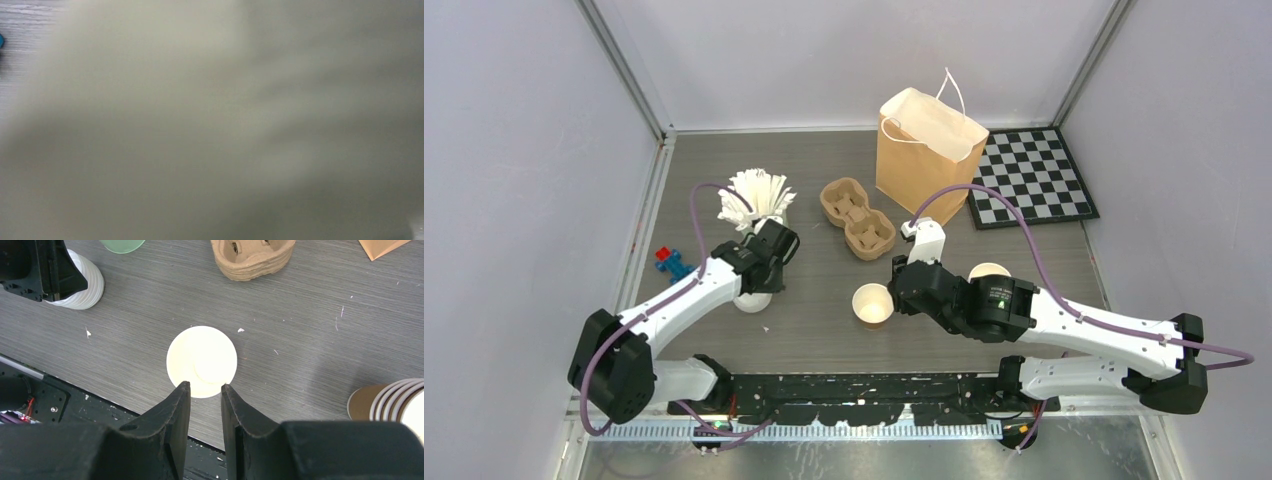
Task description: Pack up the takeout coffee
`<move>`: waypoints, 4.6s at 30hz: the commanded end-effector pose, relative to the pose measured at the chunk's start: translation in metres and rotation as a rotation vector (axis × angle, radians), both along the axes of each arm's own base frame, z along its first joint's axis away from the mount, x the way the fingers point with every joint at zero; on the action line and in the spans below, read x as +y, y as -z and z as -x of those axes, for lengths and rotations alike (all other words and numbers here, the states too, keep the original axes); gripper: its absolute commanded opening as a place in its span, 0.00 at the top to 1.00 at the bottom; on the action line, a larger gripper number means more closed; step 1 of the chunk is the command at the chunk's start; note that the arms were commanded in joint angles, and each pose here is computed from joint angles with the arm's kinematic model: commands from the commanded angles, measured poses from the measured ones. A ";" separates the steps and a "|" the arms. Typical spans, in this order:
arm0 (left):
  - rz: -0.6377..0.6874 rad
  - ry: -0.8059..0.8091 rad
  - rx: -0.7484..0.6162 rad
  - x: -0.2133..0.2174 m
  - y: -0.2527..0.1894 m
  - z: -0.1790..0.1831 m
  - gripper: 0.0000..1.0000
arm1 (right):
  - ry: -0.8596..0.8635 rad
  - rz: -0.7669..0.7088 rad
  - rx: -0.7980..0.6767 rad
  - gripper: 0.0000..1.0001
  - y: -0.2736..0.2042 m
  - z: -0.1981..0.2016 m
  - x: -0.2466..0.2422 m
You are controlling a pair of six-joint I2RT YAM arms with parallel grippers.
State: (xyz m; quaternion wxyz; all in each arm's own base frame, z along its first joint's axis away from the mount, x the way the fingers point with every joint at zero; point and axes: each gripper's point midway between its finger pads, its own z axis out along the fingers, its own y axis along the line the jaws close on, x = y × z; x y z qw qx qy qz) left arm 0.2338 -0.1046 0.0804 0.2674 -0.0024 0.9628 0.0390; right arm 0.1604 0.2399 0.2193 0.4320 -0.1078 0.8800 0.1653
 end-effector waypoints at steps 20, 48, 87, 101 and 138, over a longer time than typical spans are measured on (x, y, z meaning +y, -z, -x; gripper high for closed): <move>0.055 -0.007 0.001 -0.005 0.000 -0.003 0.89 | 0.033 -0.056 -0.012 0.66 -0.008 -0.001 -0.004; 0.137 0.003 0.036 -0.009 -0.002 -0.001 0.90 | 0.025 -0.043 0.003 0.66 -0.004 -0.001 0.001; 0.139 -0.002 0.050 -0.008 -0.004 -0.003 0.97 | 0.022 -0.040 0.012 0.66 -0.002 0.000 0.002; 0.135 0.004 0.071 -0.007 -0.023 0.002 1.00 | 0.015 -0.038 0.018 0.66 0.002 0.001 0.006; 0.313 -0.036 0.088 -0.003 -0.046 0.005 1.00 | -0.089 -0.527 0.162 0.42 0.039 -0.048 0.215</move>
